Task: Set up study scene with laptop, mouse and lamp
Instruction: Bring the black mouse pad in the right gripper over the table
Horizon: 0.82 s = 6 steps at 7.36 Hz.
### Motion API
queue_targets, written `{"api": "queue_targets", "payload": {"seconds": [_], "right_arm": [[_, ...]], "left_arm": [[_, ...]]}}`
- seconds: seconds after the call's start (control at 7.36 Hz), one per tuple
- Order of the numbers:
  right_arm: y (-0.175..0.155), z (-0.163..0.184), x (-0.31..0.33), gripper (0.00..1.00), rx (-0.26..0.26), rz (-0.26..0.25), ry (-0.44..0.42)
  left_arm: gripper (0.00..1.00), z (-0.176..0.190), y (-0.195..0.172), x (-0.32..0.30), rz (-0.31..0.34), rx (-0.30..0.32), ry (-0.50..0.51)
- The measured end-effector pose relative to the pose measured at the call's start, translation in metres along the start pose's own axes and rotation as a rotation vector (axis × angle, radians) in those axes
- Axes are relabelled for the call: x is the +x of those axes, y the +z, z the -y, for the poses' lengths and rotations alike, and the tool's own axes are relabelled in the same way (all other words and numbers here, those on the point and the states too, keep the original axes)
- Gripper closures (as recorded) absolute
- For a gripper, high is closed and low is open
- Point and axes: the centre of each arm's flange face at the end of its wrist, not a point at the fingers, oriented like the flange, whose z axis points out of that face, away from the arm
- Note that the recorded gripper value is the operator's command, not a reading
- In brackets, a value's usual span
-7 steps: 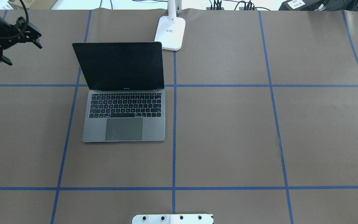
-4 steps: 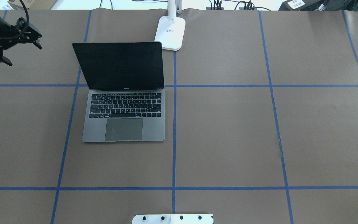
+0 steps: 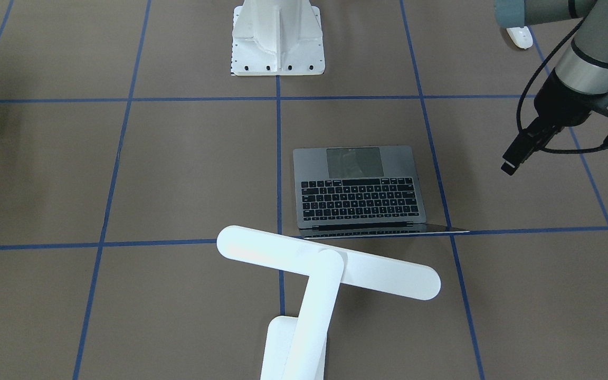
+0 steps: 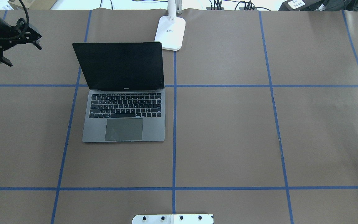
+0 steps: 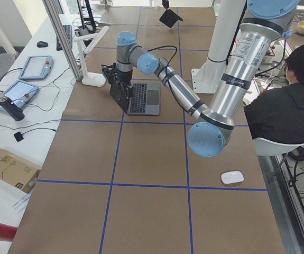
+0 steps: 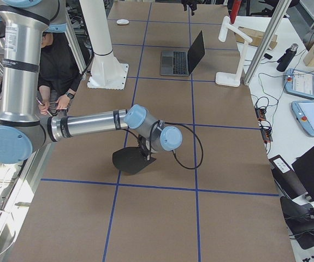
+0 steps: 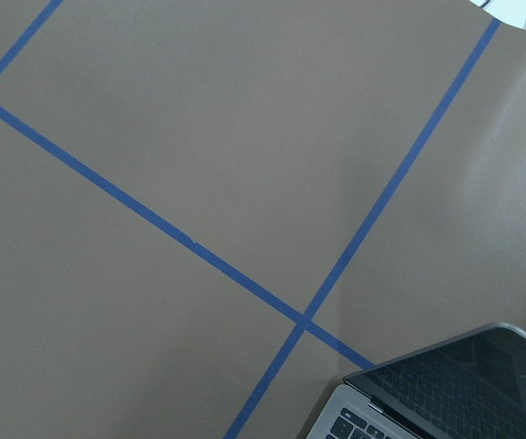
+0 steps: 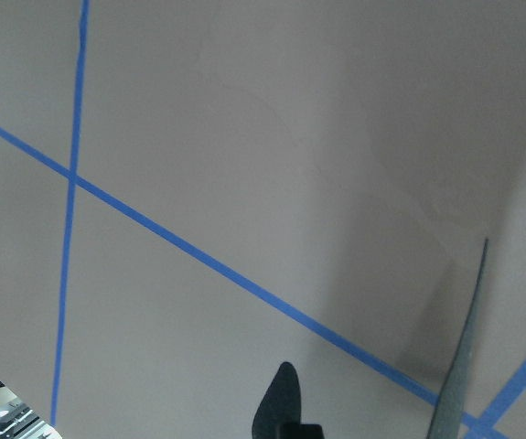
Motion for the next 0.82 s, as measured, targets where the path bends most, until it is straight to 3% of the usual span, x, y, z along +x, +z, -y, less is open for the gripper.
{"api": "queue_targets", "payload": {"seconds": [0.41,0.82], "right_arm": [[-0.021,0.090,-0.085,1.00,0.026,-0.005,0.073],[0.012,0.173,-0.214,1.00,-0.031,-0.015,0.143]], "left_arm": [[0.01,0.002,0.002,0.000,0.003,0.000,0.006],[0.01,0.012,0.017,-0.018,0.038,-0.007,0.099]]}}
